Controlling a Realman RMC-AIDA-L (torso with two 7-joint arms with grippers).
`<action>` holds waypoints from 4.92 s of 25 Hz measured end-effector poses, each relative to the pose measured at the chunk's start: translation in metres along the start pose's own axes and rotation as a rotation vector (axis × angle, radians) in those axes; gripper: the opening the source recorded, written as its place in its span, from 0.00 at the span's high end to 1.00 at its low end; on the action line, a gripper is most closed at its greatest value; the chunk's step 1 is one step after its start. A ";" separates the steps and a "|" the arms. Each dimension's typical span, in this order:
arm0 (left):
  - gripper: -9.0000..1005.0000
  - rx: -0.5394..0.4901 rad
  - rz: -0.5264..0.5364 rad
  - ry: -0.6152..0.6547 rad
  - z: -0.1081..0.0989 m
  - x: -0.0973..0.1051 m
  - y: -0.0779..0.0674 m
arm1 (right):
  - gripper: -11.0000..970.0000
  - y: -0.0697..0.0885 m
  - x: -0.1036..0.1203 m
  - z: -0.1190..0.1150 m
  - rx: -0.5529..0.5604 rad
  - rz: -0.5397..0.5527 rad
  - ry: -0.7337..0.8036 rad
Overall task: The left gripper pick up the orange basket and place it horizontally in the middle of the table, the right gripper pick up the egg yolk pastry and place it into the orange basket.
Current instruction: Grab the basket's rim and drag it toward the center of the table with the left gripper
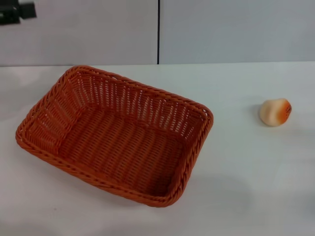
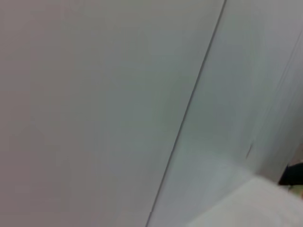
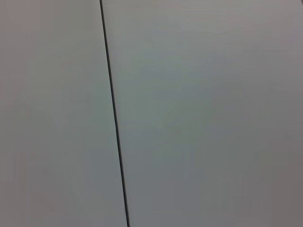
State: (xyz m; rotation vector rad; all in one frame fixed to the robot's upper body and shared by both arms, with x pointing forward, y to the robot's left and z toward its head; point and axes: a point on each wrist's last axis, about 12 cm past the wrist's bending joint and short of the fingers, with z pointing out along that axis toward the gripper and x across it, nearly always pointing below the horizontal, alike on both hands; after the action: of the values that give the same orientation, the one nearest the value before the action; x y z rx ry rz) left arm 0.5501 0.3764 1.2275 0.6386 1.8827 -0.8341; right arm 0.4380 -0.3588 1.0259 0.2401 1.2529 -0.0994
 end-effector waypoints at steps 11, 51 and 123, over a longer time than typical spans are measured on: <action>0.20 -0.067 -0.054 0.232 0.027 0.006 0.003 | 0.31 0.003 0.003 0.004 -0.007 0.005 0.018; 0.53 -0.246 -0.091 0.577 0.094 0.055 0.012 | 0.31 0.003 0.005 0.002 0.003 0.010 0.033; 0.80 -0.046 -0.687 0.246 0.051 0.112 -0.012 | 0.31 0.014 0.012 0.042 -0.034 -0.002 0.088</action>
State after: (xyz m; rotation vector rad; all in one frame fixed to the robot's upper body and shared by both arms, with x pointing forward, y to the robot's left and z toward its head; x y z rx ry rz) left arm 0.5229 0.3385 1.1127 0.0429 2.3820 -1.1725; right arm 0.4834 -0.3543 1.0280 0.2156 1.3410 -0.0703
